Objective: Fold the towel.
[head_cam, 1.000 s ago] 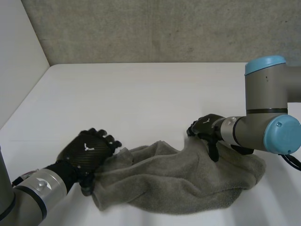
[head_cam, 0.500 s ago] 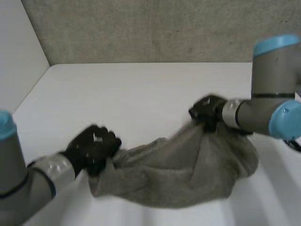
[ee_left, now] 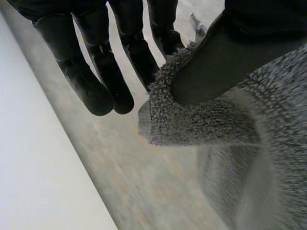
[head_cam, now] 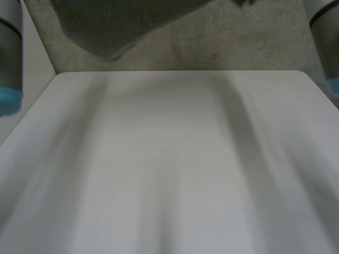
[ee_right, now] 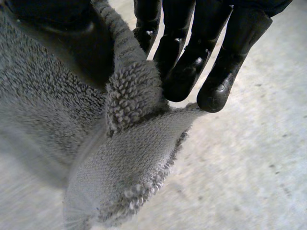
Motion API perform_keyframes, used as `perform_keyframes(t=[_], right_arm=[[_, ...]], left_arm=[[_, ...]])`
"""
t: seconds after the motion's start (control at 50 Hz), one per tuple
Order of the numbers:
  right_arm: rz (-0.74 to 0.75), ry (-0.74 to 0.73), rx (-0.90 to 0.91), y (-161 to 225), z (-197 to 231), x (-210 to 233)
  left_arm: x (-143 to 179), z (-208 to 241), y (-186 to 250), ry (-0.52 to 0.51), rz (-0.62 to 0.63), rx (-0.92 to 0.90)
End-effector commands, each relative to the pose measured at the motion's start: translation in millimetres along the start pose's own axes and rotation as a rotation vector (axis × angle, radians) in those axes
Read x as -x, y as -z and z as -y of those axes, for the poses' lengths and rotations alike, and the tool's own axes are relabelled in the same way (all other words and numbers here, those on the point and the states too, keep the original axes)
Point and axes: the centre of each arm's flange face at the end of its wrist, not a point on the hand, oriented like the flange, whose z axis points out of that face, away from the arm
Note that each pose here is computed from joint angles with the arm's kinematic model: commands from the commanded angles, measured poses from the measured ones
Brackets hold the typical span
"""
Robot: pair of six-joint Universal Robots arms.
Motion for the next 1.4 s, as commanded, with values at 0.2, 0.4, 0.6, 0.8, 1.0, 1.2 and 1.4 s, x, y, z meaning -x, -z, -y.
perform_keyframes(t=[0.2,0.4,0.6,0.8,1.0,1.2,1.4], right_arm=[[0.416,0.061,0.517,113,-127,89],[0.584,0.128,0.756,185,-164,113],[0.573,0.097,0.788,202,-136,101],[0.554,0.051,0.842,226,-137,99],[0.504,0.068,0.809,230,-148,96],[0.476,0.098,0.764,227,-151,95],[0.475,0.096,0.778,229,-155,93]], left_arm=[[-38,-171,130,-0.091,-0.275,0.53],[-36,-196,186,-0.109,-0.336,0.715],[-24,-155,190,-0.097,-0.319,0.629],[-21,-141,186,-0.081,-0.327,0.572],[-35,-121,178,-0.013,-0.507,0.439],[-49,-137,167,0.023,-0.613,0.44],[-70,-183,159,-0.062,-0.678,0.547]])
